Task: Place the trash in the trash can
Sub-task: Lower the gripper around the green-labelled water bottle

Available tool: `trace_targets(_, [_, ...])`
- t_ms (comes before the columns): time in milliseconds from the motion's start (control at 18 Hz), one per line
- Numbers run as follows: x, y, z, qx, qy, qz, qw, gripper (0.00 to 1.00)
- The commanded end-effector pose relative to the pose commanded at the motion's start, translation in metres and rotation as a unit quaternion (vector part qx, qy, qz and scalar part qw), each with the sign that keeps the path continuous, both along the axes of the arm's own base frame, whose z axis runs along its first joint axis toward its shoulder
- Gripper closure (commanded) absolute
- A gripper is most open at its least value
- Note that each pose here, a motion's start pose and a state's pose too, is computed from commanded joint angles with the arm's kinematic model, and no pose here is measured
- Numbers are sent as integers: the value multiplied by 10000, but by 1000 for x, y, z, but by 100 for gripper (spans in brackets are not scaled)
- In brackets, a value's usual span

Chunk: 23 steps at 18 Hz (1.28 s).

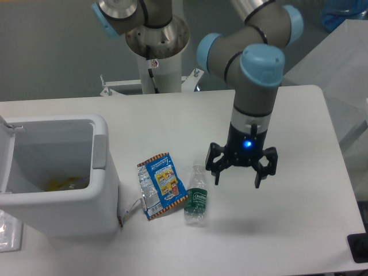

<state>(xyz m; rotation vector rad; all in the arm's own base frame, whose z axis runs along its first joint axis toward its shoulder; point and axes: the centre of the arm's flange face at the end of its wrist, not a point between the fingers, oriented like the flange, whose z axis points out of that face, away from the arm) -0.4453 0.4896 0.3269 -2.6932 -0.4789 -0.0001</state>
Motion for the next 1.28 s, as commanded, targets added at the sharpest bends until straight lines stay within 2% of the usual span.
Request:
trace_targets(167, [4,14,-29,-126,-179,-91,9997,0])
trace_targets(333, [12,31,-41,-139,-310,-66,9994,0])
trace_targets(500, [9,35,-58,-280,-446,150,9985,0])
trace_targets(722, [26,44,-75,-452,-506,58,9977,0])
trace_targets(1000, [45,25,-99,-906,-492,99,9946,0])
trace_targets(1278, [46,31,-97,-899,-475,124,9947,0])
